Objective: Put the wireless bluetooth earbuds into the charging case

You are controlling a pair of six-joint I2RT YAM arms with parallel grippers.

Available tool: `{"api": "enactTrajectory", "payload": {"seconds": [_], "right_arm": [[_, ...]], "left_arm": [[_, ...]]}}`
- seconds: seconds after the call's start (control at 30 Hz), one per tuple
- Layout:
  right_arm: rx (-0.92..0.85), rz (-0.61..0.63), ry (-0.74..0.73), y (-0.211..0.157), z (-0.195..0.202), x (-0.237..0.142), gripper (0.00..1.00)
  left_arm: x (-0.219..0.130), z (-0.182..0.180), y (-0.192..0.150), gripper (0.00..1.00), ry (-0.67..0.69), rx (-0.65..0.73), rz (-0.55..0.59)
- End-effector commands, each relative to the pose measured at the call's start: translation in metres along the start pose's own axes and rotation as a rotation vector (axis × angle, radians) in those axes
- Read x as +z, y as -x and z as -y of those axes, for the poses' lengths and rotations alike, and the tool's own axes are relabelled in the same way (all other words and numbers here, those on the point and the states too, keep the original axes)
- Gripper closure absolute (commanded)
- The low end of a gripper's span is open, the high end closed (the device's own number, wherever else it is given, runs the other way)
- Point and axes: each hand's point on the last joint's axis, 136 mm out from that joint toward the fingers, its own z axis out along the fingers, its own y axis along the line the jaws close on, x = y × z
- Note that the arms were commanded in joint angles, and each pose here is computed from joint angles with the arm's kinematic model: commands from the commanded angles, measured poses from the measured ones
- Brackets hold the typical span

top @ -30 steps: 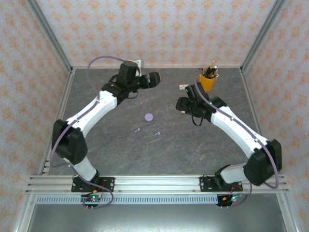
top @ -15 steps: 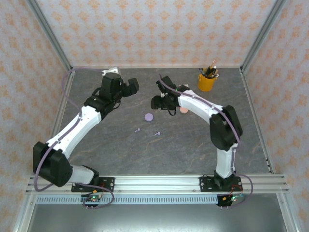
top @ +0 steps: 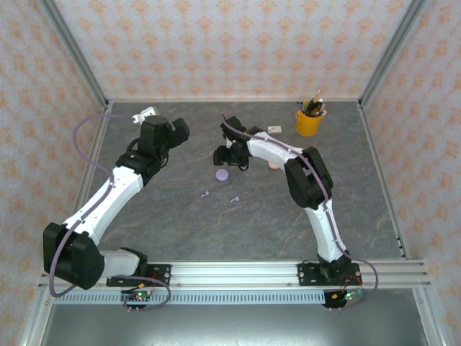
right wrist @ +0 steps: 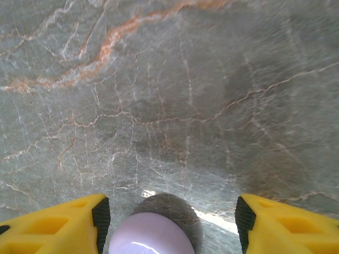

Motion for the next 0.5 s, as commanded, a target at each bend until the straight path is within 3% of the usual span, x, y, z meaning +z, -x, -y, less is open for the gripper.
{"api": "enactTrajectory", "payload": {"seconds": [0.0, 0.47], "right_arm": [[-0.009, -0.021, 0.032, -0.005, -0.014, 0.003, 0.36], [-0.017, -0.041, 0.013, -0.052, -0.02, -0.013, 0.38]], "left_arm": [[-0.006, -0.01, 0.015, 0.0, 0.027, -0.062, 0.037], [-0.003, -0.013, 0.01, 0.0, -0.013, -0.088, 0.002]]}}
